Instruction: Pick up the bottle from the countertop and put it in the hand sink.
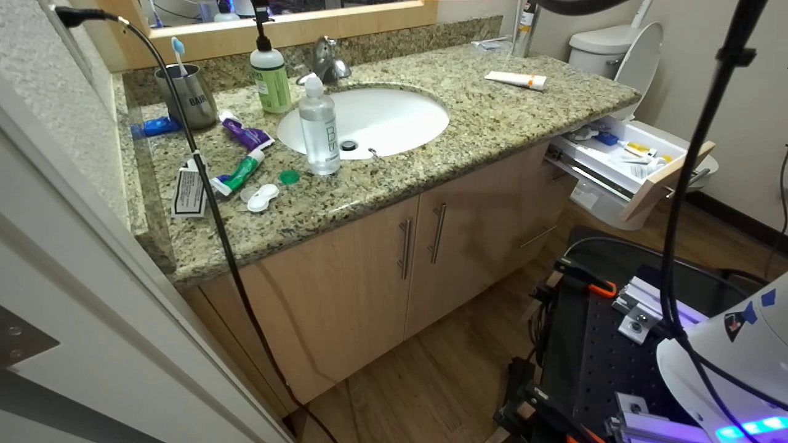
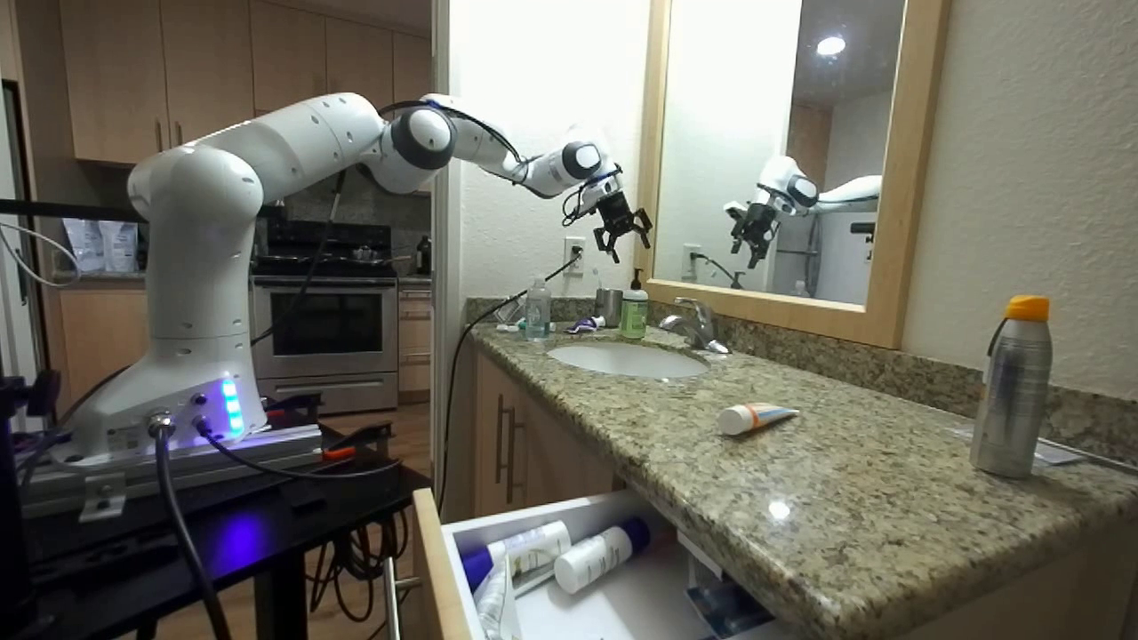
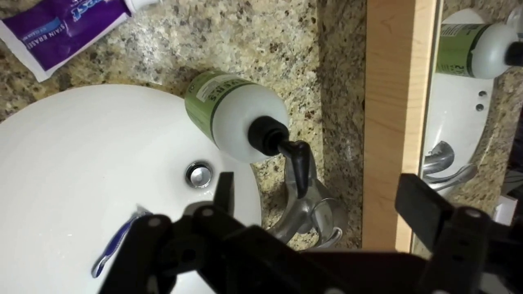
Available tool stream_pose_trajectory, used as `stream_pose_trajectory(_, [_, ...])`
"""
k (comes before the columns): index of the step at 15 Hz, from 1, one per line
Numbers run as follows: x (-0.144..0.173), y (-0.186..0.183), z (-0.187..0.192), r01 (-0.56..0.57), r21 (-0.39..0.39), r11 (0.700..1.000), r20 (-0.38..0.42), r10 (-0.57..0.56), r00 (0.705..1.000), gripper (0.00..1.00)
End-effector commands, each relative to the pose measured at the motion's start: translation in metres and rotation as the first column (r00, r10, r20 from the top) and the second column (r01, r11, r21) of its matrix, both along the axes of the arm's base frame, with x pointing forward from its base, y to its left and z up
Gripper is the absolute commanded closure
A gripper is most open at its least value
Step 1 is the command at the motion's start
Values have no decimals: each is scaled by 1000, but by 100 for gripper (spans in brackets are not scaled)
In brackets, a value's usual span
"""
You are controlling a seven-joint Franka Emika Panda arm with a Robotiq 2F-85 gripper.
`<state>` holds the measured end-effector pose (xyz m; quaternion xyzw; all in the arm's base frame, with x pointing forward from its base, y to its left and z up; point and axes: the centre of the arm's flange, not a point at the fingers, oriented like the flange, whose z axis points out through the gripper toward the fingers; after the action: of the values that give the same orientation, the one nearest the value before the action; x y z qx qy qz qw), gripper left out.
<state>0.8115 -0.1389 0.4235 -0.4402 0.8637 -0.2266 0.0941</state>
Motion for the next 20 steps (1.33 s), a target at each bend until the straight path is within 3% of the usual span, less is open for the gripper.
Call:
stream_pose_trajectory(1, [7, -14, -16, -3, -2, 1000, -32, 3, 999, 0])
stream_pose_trajectory(4, [8, -29, -32, -3, 2, 1000, -72, 3, 997, 0])
stream_pose_trajectory(5, [-1, -17, -26, 11, -4, 1000, -43, -11, 999, 0])
stream_pose_trajectory(7, [-2, -25, -36, 11, -7, 1000, -58, -12, 998, 0])
stream_pose_trajectory(8, [2, -44, -40, 7, 20, 1000, -75, -6, 997, 0])
stream_pose_trajectory(13, [1, -49, -55, -87, 106, 991, -98, 97, 990, 0])
stream_pose_trajectory(14, [-5, -41, -53, -43, 63, 997, -87, 49, 995, 0])
stream_pose_trajectory(17, [-5, -41, -53, -47, 65, 997, -86, 52, 995, 0])
stream_pose_trajectory(20, [-16, -9, -44, -120, 61, 991, -78, 124, 989, 0])
